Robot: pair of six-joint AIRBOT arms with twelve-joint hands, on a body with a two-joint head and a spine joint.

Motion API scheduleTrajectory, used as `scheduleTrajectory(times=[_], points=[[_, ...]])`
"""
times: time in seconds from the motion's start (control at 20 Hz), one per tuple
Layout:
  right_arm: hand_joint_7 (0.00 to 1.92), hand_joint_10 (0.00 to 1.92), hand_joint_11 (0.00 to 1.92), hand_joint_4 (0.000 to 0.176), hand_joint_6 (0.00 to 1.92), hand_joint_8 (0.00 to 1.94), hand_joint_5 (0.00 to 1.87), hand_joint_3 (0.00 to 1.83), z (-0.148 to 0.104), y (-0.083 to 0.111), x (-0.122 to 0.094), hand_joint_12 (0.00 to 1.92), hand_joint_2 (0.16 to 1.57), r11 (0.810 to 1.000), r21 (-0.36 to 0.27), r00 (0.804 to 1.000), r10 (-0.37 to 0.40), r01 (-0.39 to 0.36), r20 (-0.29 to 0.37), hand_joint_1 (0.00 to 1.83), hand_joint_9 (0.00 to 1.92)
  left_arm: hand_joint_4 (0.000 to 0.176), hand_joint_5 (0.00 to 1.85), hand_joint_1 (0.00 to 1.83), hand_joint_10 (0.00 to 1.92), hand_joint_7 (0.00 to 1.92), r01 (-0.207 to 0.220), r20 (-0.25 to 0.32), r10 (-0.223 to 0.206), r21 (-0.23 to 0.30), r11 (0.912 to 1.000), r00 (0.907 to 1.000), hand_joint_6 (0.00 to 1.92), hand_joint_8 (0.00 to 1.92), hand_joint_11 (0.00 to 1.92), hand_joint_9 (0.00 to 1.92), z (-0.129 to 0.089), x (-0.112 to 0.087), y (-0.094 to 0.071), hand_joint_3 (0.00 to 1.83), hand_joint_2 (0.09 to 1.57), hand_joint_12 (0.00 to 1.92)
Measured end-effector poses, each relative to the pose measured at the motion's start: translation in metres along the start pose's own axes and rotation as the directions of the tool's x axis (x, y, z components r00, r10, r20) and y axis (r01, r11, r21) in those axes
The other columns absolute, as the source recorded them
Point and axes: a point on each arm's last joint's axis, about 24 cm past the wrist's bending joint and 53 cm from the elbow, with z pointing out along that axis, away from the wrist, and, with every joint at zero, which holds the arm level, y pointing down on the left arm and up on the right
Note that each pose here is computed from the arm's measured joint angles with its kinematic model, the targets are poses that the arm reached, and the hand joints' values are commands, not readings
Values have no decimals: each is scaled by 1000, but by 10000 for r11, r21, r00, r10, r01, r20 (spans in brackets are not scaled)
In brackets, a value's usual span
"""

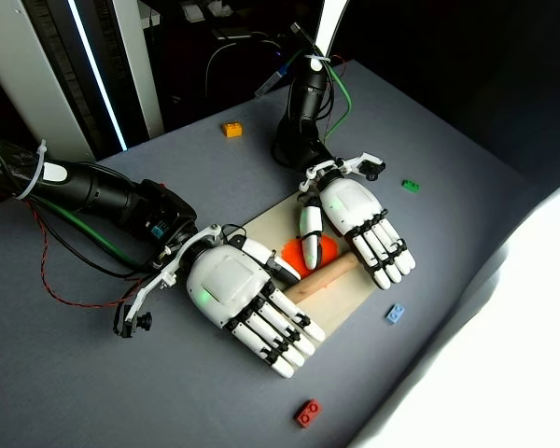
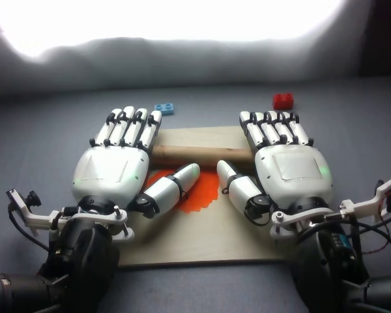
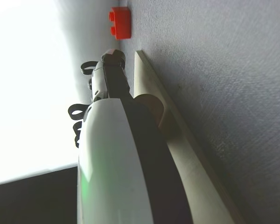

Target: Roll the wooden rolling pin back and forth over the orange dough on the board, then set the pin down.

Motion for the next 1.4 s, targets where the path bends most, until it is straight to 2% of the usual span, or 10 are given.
scheduleTrajectory(times=[0.3,0.4,0.6,0.65,0.9,0.95,1.0,1.2,1.3,1.4], points=[[131,0,0,0,15,7,147,0,2,-1,-1,198,1363,10000,-7,10000,18,-18,-1,0,81,0,0,0,0,0,48,-14,-48,2,10000,10000,0,0,0,0,4,-1,-1,0,1243,0],[148,3,0,0,14,8,161,0,2,-2,-1,252,1365,10000,32,10000,54,-54,-2,0,88,0,0,0,0,0,125,-41,-124,31,9999,9999,0,0,0,0,6,-2,0,0,1242,0],[125,4,0,0,1,2,134,0,3,-2,-1,139,1364,10000,35,10000,40,-39,-20,0,67,0,0,0,0,0,278,-43,-278,28,9996,9996,0,0,0,0,9,-3,-1,0,1233,0],[107,3,0,0,1,8,134,0,3,-3,-1,211,1365,10000,36,10000,37,-37,-21,0,70,0,0,0,0,0,334,-44,-334,1,9994,9994,0,0,0,0,10,-3,-1,0,1233,0],[57,1,0,0,0,0,84,0,4,-3,-1,101,1357,10000,47,10000,28,-28,-13,0,20,0,0,0,0,0,547,-14,-547,-59,9985,9985,0,0,0,0,13,-4,0,1,1243,0],[123,2,0,0,2,2,121,0,5,-3,-2,346,1359,9999,82,10000,58,-58,-2,0,94,0,0,0,0,0,554,-28,-554,-85,9984,9985,0,0,0,0,15,-4,1,3,1248,0],[126,2,0,0,0,0,115,0,5,-3,-2,399,1356,9999,92,10000,75,-75,18,0,107,0,0,0,0,0,590,-22,-591,-119,9982,9983,0,0,0,0,16,-5,2,3,1249,0],[133,3,0,0,3,1,123,0,7,-3,-5,381,1357,10000,51,9999,60,-61,85,0,118,0,0,0,0,0,776,-12,-776,-190,9968,9970,0,0,0,0,17,-5,4,3,1248,0],[132,3,0,0,5,3,136,0,8,-3,-5,259,1346,10000,55,9999,60,-61,89,0,89,0,0,0,0,0,908,1,-909,-218,9956,9959,0,0,0,0,18,-6,4,3,1248,0],[135,4,0,0,6,3,139,0,9,-4,-5,247,1346,10000,58,9999,54,-55,101,0,90,0,0,0,0,0,995,-2,-995,-260,9947,9950,0,0,0,0,19,-6,4,3,1249,0]])
